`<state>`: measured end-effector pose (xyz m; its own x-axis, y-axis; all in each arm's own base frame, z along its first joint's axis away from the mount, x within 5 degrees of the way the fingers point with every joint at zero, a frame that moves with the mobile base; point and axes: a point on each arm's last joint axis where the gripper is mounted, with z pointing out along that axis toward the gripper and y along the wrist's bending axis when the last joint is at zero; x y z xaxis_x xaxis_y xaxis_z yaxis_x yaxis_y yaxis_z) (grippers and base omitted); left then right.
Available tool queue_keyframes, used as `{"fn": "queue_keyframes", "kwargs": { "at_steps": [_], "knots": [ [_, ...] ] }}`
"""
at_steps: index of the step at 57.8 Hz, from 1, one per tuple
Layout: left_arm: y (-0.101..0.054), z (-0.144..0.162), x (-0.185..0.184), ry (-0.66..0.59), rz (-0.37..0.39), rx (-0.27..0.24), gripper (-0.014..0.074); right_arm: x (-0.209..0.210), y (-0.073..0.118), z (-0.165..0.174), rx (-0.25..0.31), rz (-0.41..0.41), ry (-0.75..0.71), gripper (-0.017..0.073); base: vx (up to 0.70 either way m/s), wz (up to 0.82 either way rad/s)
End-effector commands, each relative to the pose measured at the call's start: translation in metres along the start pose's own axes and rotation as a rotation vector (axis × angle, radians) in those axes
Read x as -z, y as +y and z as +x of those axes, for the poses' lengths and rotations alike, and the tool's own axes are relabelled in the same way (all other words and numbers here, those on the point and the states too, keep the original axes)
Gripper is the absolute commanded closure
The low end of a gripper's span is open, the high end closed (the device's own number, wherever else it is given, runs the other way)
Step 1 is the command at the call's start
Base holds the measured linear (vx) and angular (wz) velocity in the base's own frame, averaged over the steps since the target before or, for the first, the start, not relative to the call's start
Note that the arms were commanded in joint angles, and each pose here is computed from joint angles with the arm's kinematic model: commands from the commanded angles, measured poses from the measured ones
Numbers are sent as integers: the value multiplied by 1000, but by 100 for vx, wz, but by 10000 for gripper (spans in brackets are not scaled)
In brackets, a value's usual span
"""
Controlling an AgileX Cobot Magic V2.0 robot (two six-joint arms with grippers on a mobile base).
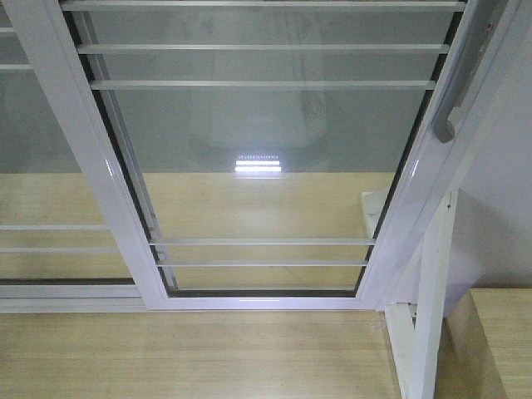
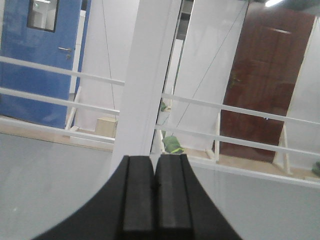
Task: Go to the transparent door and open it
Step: 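Stop the base in front of the glass door near its handle, then move the right gripper to the grey door handle and grasp it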
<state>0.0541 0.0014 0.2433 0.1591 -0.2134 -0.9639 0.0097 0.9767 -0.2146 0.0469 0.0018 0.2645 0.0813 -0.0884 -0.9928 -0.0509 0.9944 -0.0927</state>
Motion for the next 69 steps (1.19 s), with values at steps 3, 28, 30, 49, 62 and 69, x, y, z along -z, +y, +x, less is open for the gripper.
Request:
{"fn": "queue_keyframes", "kwargs": {
  "at_steps": [3, 28, 30, 49, 62, 69],
  "knots": [
    [-13, -58, -11, -64, 16, -98, 590, -7, -8, -57, -5, 25, 33, 559, 0, 0],
    [-24, -104, -143, 166, -23, -95, 590, -115, -11, -134, 53, 0, 45, 559, 0, 0],
    [-24, -102, -149, 177, -25, -95, 590, -121, -11, -133, 52, -3, 45, 559, 0, 0],
    [-21, -90, -165, 200, -27, -96, 569, -141, -9, -120, 51, -12, 96, 522, 0, 0],
    [-21, -86, -164, 249, -34, -97, 474, -141, -9, -120, 51, -12, 101, 309, 0, 0],
    [-21, -84, -164, 263, -36, -97, 381, -140, -9, -119, 41, -11, 112, 141, 0, 0]
  ]
}}
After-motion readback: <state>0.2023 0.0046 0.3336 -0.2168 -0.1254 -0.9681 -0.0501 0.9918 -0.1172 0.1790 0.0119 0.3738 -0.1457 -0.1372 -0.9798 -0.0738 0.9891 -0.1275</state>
